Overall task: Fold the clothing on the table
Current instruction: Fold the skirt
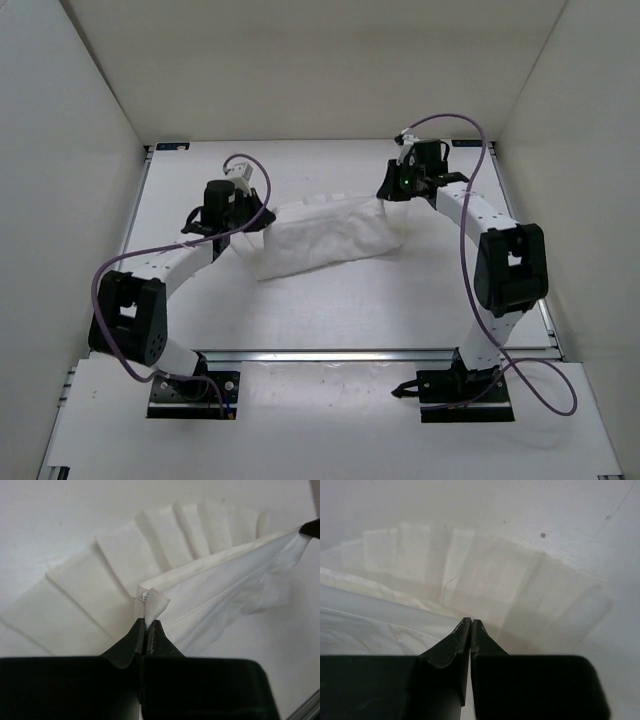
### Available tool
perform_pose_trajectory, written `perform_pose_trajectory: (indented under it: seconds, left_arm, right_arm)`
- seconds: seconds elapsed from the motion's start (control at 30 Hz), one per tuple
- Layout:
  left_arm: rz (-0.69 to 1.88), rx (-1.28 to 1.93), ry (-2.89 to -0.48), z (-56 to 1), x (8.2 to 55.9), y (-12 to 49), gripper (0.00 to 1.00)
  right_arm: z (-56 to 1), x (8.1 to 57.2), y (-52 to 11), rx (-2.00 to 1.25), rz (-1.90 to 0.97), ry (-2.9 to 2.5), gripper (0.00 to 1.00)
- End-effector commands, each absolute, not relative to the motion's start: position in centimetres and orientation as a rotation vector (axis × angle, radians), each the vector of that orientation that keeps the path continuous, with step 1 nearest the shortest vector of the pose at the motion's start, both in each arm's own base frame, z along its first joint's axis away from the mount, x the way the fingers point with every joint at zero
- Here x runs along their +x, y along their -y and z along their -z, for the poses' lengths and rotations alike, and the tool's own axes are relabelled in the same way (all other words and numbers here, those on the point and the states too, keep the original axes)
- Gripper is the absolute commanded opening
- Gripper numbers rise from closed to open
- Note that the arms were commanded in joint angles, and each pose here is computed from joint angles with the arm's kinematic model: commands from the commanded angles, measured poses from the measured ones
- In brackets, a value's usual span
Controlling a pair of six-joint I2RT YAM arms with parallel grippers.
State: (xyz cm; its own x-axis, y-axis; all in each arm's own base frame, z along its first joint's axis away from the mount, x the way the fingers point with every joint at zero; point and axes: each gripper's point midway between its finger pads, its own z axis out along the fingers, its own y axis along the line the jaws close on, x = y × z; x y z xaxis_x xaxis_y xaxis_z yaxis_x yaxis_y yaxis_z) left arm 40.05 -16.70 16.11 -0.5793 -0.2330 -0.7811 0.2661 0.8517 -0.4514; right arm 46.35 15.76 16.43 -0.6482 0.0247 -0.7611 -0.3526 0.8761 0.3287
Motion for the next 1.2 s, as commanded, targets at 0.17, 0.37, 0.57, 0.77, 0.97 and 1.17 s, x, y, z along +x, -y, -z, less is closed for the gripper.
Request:
perform_pose_trajectory:
  seconds: [0.17,0.37,0.57,0.77,0.97,1.17]
  left_arm:
    - [0.449,-0.272,-2.209,-8.9,39.5,9.8,0.47]
    - [0.383,-0.224,-2.133,-13.9,41.1,8.4,0.99]
    - [0.532,-0.054,-2.061,-17.4,39.4,11.7,0.82]
    - [0.629,0.038,-2.098,-15.7,35.0,16.7,0.62]
    - [0.511,-0.154,-2.152,-12.4,33.9,11.7,0.84]
    - [0.497,-0.18,-2.167,-11.3,34.8,11.1,0.86]
  right_arm:
    - [-11.6,47.2,-12.5,-0.115,-0.435,-2.325,0.99]
    - [-16.6,48.5,-10.2,-0.107,-0.406,-2.236,0.99]
    - [-14.7,45.6,-10.2,-0.098,-0.477,-2.281,0.98]
    - [-13.1,42.5,-13.5,-0.174,-0.623,-2.292,0.9]
    - [-11.2,42.2,-16.4,-0.278,-0.67,-2.327,0.91]
    - [-11.3,45.4,-18.2,-0.304,-0.721,-2.305,0.91]
